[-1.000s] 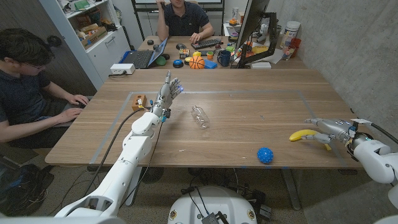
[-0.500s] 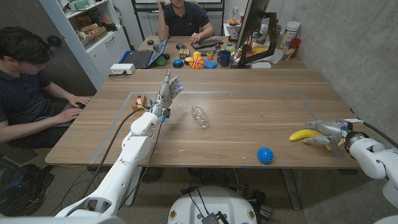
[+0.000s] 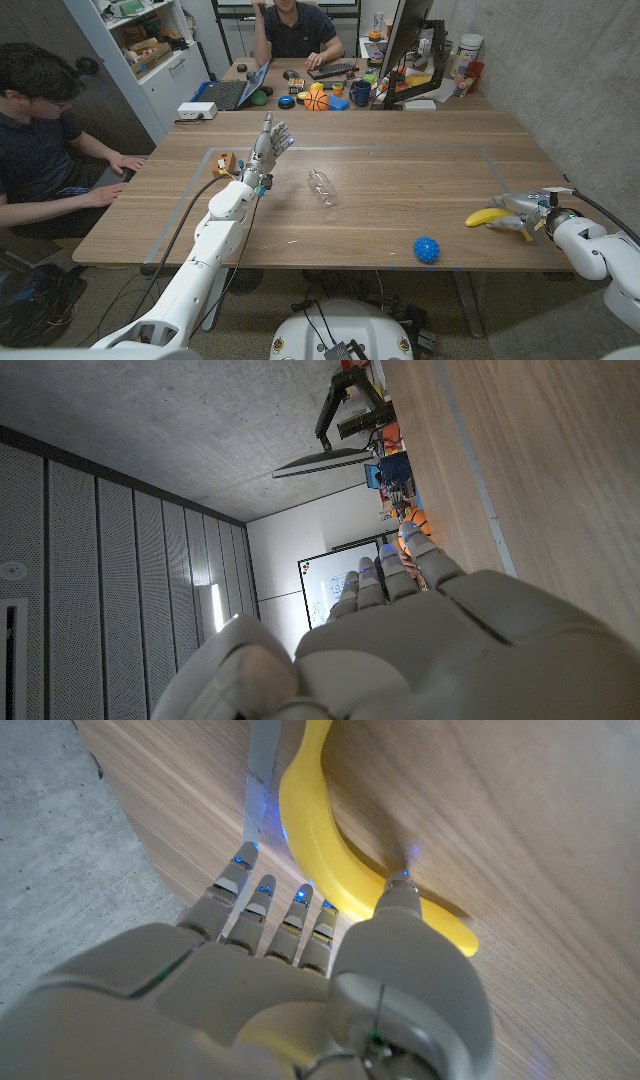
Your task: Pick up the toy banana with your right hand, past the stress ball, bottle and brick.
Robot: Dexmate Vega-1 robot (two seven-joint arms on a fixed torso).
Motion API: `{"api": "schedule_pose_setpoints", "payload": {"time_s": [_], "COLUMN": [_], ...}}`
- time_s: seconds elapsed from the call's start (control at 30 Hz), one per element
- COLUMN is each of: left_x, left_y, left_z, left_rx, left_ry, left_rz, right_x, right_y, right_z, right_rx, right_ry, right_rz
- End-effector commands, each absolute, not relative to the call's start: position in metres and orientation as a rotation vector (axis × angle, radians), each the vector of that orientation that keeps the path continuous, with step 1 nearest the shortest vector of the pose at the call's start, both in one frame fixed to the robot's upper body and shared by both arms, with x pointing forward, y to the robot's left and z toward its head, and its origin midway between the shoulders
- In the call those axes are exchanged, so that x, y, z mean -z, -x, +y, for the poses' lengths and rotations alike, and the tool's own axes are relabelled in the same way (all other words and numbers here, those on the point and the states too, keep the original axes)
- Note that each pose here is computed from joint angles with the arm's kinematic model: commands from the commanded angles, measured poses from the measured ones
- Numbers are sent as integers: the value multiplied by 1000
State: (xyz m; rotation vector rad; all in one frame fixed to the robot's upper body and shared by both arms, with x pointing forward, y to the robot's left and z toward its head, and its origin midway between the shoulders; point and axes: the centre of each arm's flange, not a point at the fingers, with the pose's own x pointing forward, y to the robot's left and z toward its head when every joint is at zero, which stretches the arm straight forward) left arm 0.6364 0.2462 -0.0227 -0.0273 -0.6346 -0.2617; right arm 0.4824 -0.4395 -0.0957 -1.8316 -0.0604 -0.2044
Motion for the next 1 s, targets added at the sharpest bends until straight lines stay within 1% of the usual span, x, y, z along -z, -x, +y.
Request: {"api": "schedule_pose_setpoints", "payload": {"time_s": [0.03, 0.33, 0.67, 1.0], "left_x": [23, 23, 26, 29], "left_y": [-633, -632, -632, -632], "left_z": [246, 245, 247, 249], "left_rx": [259, 261, 258, 255], "left_ry": [35, 30, 31, 34], "left_rz": [-638, -642, -632, -623], "right_x": [97, 100, 101, 94], "right_y": [-488, -483, -479, -471], "right_z": [-438, -437, -435, -432], "right_rx": [235, 270, 276, 299], "right_ry": [1825, 1827, 1824, 1817], "right_rz": [-142, -191, -196, -223]}}
